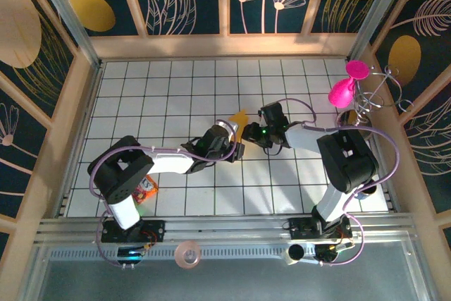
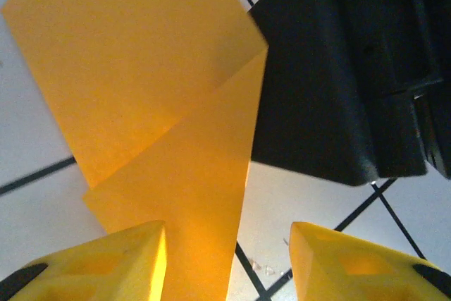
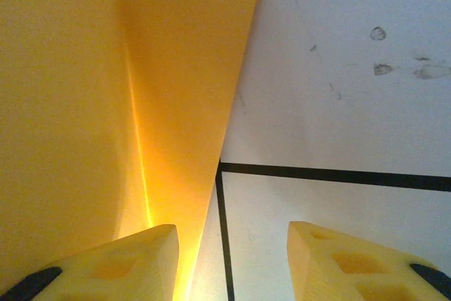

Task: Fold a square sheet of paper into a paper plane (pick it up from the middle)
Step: Fold the wing for the fifth time at the center of the table.

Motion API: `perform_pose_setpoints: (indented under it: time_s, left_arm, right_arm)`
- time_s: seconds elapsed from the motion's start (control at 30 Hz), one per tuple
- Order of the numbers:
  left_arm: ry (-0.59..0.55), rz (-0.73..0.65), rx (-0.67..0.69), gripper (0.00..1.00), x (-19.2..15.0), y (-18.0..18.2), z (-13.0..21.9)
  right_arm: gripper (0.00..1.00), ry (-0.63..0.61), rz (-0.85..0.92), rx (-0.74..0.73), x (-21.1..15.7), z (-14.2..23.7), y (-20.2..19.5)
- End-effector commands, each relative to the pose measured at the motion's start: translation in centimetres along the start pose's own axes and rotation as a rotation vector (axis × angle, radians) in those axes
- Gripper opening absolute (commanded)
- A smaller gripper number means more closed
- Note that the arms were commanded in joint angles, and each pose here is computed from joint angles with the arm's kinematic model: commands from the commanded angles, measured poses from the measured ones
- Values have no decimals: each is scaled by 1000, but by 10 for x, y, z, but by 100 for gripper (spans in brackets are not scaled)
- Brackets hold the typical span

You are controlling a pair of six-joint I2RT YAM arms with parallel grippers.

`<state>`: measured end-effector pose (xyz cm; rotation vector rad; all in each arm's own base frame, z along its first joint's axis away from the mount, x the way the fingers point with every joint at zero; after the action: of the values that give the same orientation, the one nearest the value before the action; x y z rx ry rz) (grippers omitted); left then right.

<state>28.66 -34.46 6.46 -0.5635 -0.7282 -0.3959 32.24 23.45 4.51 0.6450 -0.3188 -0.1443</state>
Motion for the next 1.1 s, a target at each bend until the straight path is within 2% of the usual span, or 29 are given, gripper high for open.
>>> perform_pose_setpoints:
  time_s: [0.0, 0.2, 0.3, 0.4, 0.53, 0.7, 0.8, 1.07]
  left_arm:
    - [7, -70, 52, 49, 0, 4, -6]
    - [18, -78, 64, 43, -6, 8, -9]
    - [25, -80, 70, 36, -10, 11, -10]
    - [23, -86, 59, 24, -12, 10, -8]
    - [3, -93, 15, 12, -12, 4, -4]
    - [10, -84, -101, 5, -13, -14, 0]
    - [24, -39, -180, 2, -12, -24, 2]
    - [59, 215, -372, 0, -1, -30, 8]
  right_arm:
    - [45, 6, 9, 27, 0, -4, 6]
    - [45, 2, 9, 33, 1, -2, 8]
    - [45, 1, 6, 41, 2, -1, 10]
    - [45, -9, -1, 43, 3, 3, 9]
    - [45, -56, -7, 71, 10, 17, 5]
    - [49, -135, 48, 143, 16, 43, 4]
    - [51, -152, 71, 173, 15, 52, -1]
    - [59, -146, 104, 234, 4, 62, -8]
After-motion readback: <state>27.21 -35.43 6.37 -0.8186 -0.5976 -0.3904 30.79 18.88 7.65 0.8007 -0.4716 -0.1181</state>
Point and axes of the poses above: each hand's point on the last joint's axis, 136 mm out from that joint toward the fingers, its own z axis back along the fingers, its own y axis along the line the jaws close on, x = y × z, the point moved 1 cm from there along z, back along the fingers, and after that the axes turned 1 degree about -z, right-handed, at the moved point
